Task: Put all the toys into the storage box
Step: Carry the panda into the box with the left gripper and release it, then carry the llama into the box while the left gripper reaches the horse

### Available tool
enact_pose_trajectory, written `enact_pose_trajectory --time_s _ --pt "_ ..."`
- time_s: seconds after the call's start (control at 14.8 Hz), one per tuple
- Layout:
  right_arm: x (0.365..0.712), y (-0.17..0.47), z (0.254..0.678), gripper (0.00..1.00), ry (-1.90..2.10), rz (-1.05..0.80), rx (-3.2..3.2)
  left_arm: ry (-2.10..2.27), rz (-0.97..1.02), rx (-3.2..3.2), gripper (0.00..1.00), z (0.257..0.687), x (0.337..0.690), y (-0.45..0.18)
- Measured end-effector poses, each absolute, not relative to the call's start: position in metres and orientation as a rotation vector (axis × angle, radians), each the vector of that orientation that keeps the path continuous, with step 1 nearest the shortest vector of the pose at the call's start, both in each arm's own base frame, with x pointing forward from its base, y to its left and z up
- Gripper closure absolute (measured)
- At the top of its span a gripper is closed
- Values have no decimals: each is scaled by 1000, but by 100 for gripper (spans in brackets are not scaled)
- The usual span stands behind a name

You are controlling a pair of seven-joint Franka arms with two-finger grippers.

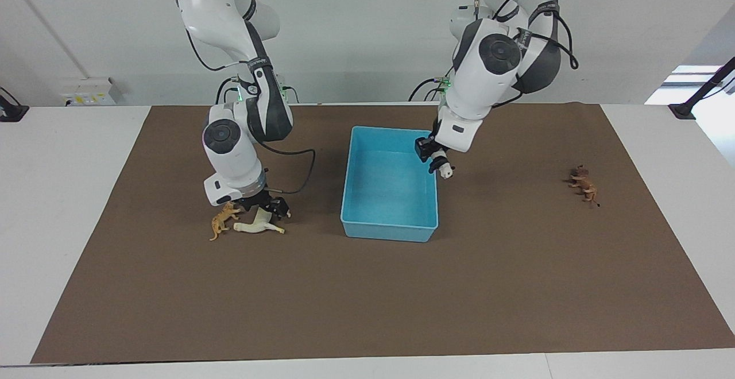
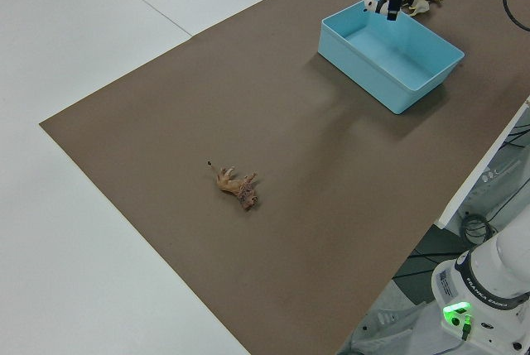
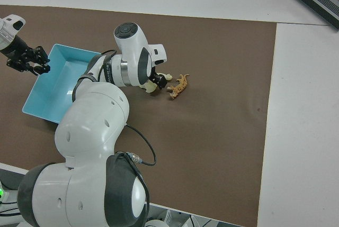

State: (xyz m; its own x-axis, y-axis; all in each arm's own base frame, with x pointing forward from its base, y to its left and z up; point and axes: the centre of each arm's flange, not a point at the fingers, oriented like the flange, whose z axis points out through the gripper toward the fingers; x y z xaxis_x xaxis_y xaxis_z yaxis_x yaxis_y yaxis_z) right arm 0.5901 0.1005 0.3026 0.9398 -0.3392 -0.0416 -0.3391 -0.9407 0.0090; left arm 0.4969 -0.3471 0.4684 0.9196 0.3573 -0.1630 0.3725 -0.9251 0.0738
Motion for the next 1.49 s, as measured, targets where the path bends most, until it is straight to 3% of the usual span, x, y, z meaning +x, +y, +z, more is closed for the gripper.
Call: enact_pose_trajectory --time_s 0.27,0.34,0.54,0.81,1.29,1.49 --pt "590 100 303 44 -542 -55 3095 600 -214 2970 1 471 498 -339" --pt "590 101 303 56 -541 -47 3097 609 -210 2967 0 474 500 -335" --pt "588 101 304 59 -540 -48 3097 647 -202 2963 0 492 514 -293" --pt "597 108 327 60 -538 -11 3106 490 -196 3006 0 512 553 -139" --pt "607 220 487 60 -776 57 3084 14 -68 3122 0 483 567 65" --pt "575 311 499 60 -875 76 3084 -66 9 3133 0 441 559 109"
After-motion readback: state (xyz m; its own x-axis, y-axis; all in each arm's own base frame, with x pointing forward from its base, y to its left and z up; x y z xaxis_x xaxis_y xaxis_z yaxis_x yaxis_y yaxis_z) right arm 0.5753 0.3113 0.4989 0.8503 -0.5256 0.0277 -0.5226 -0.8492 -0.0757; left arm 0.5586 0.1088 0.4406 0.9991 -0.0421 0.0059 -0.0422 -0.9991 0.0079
